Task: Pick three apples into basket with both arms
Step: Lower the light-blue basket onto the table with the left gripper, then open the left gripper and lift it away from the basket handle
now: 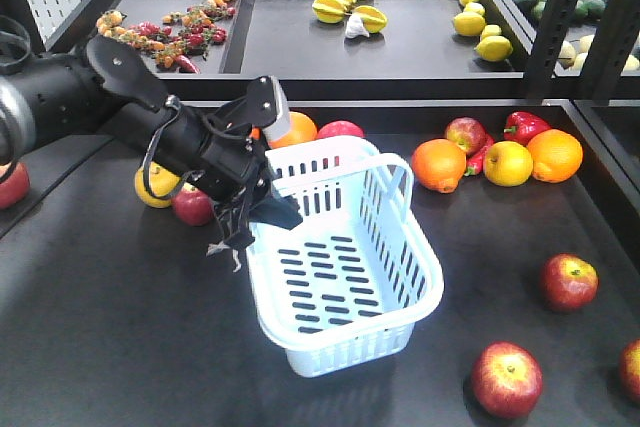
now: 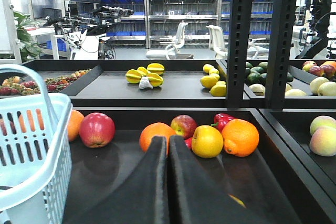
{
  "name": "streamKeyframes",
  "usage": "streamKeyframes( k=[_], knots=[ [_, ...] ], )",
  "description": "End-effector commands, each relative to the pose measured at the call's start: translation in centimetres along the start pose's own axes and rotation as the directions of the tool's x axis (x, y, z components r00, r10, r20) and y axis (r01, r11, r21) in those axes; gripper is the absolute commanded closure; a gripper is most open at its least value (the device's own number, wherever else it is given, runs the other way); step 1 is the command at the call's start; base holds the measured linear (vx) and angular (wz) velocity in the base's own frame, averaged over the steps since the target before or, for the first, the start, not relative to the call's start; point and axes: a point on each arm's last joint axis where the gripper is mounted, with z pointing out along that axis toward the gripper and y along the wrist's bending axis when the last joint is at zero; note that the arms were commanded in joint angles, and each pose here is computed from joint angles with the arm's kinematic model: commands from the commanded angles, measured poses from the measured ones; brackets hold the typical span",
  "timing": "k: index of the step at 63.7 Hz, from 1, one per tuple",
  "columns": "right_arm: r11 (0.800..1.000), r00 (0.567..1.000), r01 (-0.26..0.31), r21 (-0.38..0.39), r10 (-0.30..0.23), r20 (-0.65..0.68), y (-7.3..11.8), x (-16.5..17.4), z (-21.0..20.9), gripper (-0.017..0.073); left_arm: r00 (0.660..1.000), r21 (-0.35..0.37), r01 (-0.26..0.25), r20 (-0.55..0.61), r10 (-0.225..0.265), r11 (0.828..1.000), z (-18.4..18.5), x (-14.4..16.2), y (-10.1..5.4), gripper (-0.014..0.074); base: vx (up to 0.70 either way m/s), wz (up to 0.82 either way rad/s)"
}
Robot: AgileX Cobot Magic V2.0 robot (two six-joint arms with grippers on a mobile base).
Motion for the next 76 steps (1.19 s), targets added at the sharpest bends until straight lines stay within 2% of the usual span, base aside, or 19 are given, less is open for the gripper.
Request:
streamKeyframes(
  k=[1,11,21,31,41,49,56,65,71,76],
  knots=[
    [1.000,0.998,0.009,-0.002,-0.008,0.066,0.0,-0.2,-0.1,0.0564,0.996,-0.034,-0.038,0.078,0.041,0.999,-1.9,-2.3,-0.4,0.0601,0.00,0.00],
    [1.000,0.998,0.009,-0.002,-0.008,0.066,0.0,-0.2,-0.1,0.0564,0.998,-0.026,-0.019,0.061,0.021,0.999,-1.4,-1.9,-0.2,0.0588,0.00,0.00],
    [1.000,0.998,0.009,-0.002,-0.008,0.066,0.0,-0.2,-0.1,0.0564,0.998,-0.028,-0.010,0.061,0.012,1.000,-1.3,-1.9,-0.1,0.0517,0.00,0.00],
    [1.000,0.998,0.009,-0.002,-0.008,0.066,0.0,-0.2,-0.1,0.0564,0.998,-0.031,-0.005,0.062,0.007,1.000,-1.3,-1.9,-0.1,0.0346,0.00,0.00],
    [1.000,0.998,0.009,-0.002,-0.008,0.066,0.0,-0.2,-0.1,0.0564,0.995,-0.038,0.071,0.068,-0.068,0.997,-1.4,-1.9,0.0,0.0129,0.00,0.00],
    [1.000,0.998,0.009,-0.002,-0.008,0.066,0.0,-0.2,-0.1,0.0564,0.995,-0.043,0.072,0.073,-0.069,0.996,-1.5,-2.1,0.0,0.0033,0.00,0.00],
    [1.000,0.998,0.009,-0.002,-0.008,0.066,0.0,-0.2,-0.1,0.0564,0.991,-0.062,0.100,0.096,-0.093,0.993,-2.5,-2.9,-0.2,0.0029,0.00,0.00],
    [1.000,0.998,0.009,-0.002,-0.008,0.066,0.0,-0.2,-0.1,0.0564,0.989,-0.090,0.099,0.121,-0.088,0.991,-4.5,-4.5,-0.7,0.0053,0.00,0.00],
    [1.000,0.998,0.009,-0.002,-0.008,0.066,0.0,-0.2,-0.1,0.0564,0.986,-0.099,0.133,0.110,-0.122,0.986,-6.0,-5.3,-1.3,0.0108,0.00,0.00],
    [1.000,0.998,0.009,-0.002,-0.008,0.066,0.0,-0.2,-0.1,0.0564,0.984,-0.105,0.171,0.067,-0.165,0.980,-7.3,-5.6,-2.0,0.0196,0.00,0.00]
  ],
)
